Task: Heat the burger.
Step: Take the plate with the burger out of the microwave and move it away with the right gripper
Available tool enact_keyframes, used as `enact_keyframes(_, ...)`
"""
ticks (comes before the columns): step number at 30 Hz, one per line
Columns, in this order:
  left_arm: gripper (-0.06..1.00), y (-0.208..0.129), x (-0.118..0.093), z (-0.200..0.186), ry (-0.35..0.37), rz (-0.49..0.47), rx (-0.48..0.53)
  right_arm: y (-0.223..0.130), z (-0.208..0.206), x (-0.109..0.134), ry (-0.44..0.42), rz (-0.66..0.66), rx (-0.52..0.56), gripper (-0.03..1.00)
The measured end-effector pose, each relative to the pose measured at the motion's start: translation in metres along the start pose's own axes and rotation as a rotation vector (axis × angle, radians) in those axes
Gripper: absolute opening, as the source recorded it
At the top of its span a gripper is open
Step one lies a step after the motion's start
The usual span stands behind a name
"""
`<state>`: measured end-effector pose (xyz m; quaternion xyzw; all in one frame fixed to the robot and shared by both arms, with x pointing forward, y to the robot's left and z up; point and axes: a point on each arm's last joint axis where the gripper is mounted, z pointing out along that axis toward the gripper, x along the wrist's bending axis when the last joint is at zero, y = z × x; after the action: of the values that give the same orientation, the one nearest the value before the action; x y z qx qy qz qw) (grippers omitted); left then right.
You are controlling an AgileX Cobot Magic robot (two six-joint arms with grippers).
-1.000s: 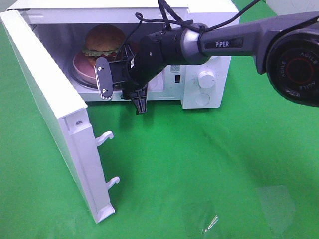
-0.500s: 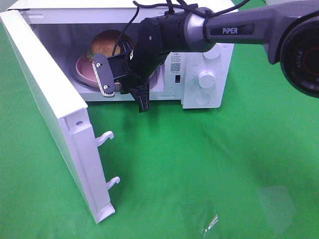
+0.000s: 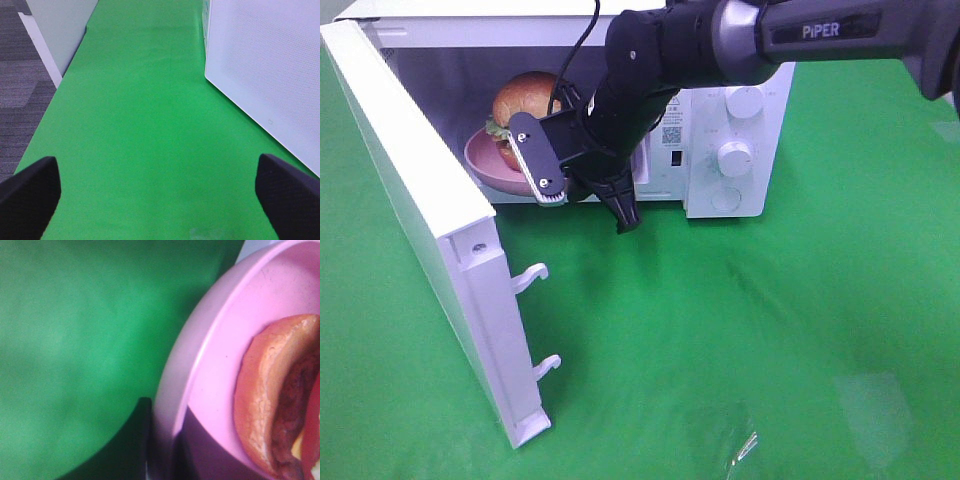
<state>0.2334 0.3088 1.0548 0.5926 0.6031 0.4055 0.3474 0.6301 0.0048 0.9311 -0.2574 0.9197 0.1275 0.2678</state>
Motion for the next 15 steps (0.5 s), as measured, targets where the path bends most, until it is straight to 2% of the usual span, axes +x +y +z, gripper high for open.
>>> enact_keyframes(7, 0.98, 0.0, 0.0, 0.0, 0.0, 0.0, 0.0, -0.001, -0.011, 0.009, -0.007, -0.057, 0.004, 0.1)
enact_keyframes(11, 0.98, 0.0, 0.0, 0.0, 0.0, 0.0, 0.0, -0.002, -0.024, 0.019, -0.009, -0.14, 0.006, 0.1)
enact_keyframes(15, 0.98, 0.0, 0.0, 0.0, 0.0, 0.0, 0.0, -0.003, -0.028, 0.025, -0.01, -0.151, 0.008, 0.1)
